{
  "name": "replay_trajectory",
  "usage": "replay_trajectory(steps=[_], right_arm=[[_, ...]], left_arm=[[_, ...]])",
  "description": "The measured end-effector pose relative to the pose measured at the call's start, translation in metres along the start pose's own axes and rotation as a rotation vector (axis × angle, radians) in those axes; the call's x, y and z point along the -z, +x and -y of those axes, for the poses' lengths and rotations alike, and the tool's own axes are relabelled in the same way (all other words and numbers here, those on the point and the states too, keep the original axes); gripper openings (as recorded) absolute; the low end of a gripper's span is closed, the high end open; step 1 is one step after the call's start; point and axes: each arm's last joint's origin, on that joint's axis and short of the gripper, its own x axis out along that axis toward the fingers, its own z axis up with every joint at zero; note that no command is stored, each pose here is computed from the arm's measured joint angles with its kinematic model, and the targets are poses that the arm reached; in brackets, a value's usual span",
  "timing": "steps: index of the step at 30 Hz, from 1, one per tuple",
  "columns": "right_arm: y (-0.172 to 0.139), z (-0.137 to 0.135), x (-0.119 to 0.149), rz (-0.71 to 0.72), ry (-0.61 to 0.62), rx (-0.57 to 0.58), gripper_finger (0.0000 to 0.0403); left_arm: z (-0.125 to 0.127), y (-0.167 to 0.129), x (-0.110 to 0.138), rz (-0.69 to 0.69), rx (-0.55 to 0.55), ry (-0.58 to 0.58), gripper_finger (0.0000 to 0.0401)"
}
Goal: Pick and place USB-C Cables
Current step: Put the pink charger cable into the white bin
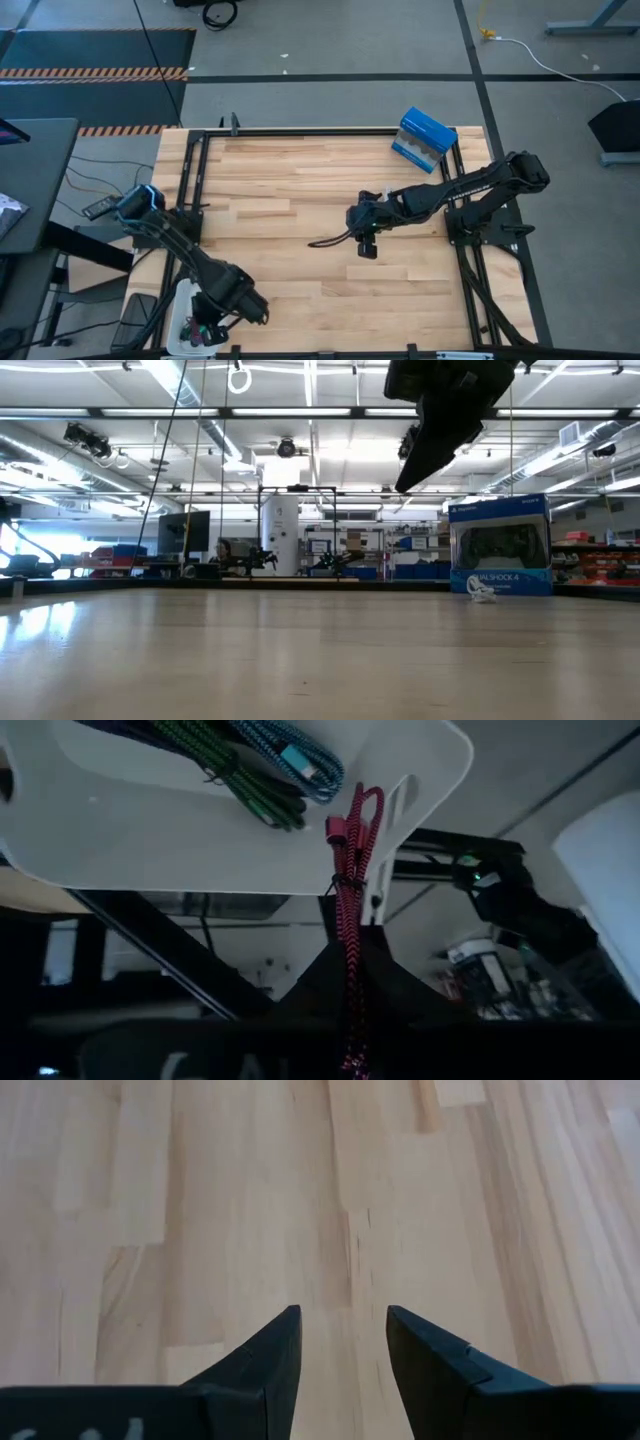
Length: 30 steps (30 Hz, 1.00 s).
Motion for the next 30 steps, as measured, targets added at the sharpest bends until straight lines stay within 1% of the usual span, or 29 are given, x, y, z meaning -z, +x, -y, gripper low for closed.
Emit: replay_trajectory(steps=[3,7,14,20,22,25,27,30], right_arm=[[0.0,-0.001,-0.002,0.025,0.003,-0.006,0.0155],[0.0,-0.001,-0.002,0.021,-0.001,-0.019,0.0155],[0.0,-0.002,-0.001,0.006,-0.02,-0.03,0.0155],[-0.001,-0.005,0.0,0.005,-0.022,-0.037,0.0155],[-0.001,-0.008,0.001,0.005,-0.02,-0.042,0.0155],[-0.002,-0.011,0.001,0.005,-0.028,-0.048,0.0155],[-0.002,-0.013,0.002,0.005,-0.025,-0.052,0.0155],[-0.002,-0.015,0.002,0.005,-0.022,-0.057,0.0155]], left_arm=[[-0.002,0.003,-0.004,-0.042,0.018,0.0,0.0019],[-0.012,0.015,-0.008,-0.123,0.023,-0.026,0.0019],[-0.029,0.037,-0.022,-0.125,0.009,0.019,0.0019],[-0.051,0.053,-0.024,-0.189,0.016,0.032,0.0019],[-0.056,0.055,-0.027,-0.166,0.039,0.043,0.0019],[-0.059,0.057,-0.029,-0.073,0.037,0.066,0.0019],[-0.061,0.058,-0.031,-0.002,-0.016,0.055,0.0023],[-0.061,0.06,-0.03,0.063,-0.083,0.063,0.0045]])
